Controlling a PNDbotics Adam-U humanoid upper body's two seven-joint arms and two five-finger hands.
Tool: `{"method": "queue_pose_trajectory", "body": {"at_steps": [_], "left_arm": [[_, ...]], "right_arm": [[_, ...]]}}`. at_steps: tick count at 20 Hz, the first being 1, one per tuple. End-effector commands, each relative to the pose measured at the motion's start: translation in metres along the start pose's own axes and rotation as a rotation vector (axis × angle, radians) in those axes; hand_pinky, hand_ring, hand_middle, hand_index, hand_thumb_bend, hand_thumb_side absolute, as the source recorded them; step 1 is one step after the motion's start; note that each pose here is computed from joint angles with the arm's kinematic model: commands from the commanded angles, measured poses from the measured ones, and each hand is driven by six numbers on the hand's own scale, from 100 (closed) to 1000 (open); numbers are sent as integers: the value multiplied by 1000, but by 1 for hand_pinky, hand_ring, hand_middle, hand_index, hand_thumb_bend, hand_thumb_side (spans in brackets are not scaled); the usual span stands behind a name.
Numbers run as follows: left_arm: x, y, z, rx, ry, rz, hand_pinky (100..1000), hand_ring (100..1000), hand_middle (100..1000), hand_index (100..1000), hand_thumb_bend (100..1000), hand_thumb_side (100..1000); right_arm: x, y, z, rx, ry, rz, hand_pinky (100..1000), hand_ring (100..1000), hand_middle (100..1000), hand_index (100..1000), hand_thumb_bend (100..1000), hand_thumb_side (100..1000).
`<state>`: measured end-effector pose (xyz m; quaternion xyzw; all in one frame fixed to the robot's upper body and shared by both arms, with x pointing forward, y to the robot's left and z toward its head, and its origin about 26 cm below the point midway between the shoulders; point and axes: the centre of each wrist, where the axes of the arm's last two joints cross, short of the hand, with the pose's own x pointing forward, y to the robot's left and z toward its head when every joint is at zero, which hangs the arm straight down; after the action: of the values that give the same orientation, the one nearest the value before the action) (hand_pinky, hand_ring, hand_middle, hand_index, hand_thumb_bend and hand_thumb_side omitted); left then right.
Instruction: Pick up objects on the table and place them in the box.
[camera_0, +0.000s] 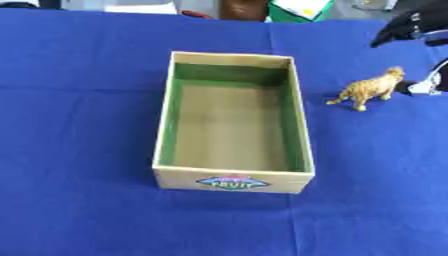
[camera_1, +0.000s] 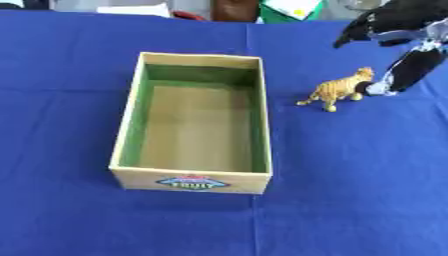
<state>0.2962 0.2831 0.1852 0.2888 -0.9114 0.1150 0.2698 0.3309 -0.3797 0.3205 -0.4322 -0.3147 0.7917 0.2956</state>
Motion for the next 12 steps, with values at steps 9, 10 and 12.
{"method": "queue_pose_trajectory", "body": {"at_steps": [9,10,12], "left_arm": [[5,1,-5,-17,-32,2,496,537,539,712,100,477],[5,1,-5,-18,-30,3,496,537,538,712,100,477],[5,0,-4,-21,-29,5,496,537,538,712,100,478]], "right_arm": [[-17,19,-17,58,40,-25,939,981,905,1000,285,582],[-19,20,-19,72,42,-29,938,981,904,1000,290,582],[-22,23,-25,95,47,-36,939,981,906,1000,336,570]]}}
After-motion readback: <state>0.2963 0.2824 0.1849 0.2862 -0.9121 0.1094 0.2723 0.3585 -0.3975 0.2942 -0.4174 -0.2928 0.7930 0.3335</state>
